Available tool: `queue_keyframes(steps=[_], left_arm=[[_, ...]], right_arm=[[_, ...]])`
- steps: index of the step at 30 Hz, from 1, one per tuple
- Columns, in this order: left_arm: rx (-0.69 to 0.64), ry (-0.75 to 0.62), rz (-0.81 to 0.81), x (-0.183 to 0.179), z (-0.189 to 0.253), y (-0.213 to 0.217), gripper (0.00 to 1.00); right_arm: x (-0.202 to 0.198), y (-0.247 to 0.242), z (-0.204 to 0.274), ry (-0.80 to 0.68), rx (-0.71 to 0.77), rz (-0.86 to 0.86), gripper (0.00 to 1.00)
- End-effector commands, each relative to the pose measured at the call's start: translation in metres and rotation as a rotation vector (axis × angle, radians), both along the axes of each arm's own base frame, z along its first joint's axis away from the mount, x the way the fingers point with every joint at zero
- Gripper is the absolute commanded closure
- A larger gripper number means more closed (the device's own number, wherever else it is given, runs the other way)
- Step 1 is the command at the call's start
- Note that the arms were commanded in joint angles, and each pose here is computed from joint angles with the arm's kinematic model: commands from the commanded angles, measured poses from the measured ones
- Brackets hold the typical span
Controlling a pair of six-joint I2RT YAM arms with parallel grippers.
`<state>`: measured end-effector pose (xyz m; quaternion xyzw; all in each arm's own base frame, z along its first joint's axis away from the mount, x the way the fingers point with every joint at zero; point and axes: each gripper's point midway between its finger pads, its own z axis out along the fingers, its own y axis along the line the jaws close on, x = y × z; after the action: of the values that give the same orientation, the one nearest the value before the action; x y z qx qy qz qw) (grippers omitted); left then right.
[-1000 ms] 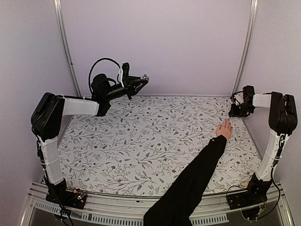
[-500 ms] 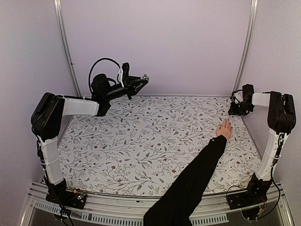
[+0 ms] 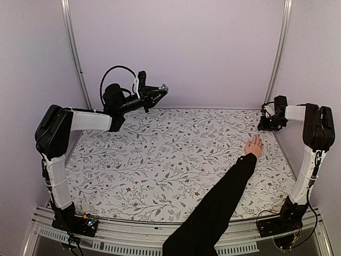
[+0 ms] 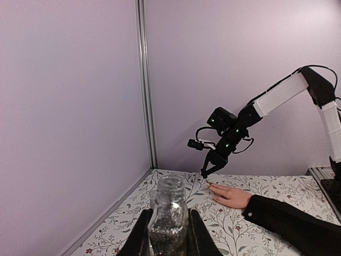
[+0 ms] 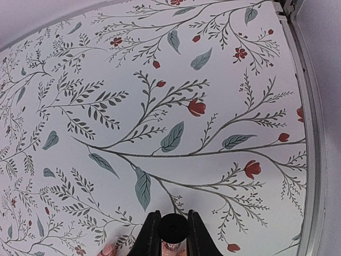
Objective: Paint the nails
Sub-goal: Paint the nail polish on the nail.
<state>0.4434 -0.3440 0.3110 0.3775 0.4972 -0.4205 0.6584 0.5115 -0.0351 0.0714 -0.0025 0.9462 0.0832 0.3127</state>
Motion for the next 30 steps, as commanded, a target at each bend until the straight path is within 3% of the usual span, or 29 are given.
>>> queue_keyframes(steps=[1, 17, 30], left_arm=[[-0.021, -0.032, 0.016, 0.001, 0.011, 0.008, 1.0], [-0.027, -0.031, 0.008, -0.003, 0.011, 0.008, 1.0], [-0.026, -0.032, 0.008, -0.003, 0.012, 0.008, 1.0]], right_arm=[[0.008, 0.004, 0.012, -0.034, 0.006, 0.01, 1.0], [0.001, 0.002, 0.037, -0.079, -0.013, 0.005, 1.0], [-0.003, 0.0, 0.02, -0.033, -0.015, -0.009, 1.0]])
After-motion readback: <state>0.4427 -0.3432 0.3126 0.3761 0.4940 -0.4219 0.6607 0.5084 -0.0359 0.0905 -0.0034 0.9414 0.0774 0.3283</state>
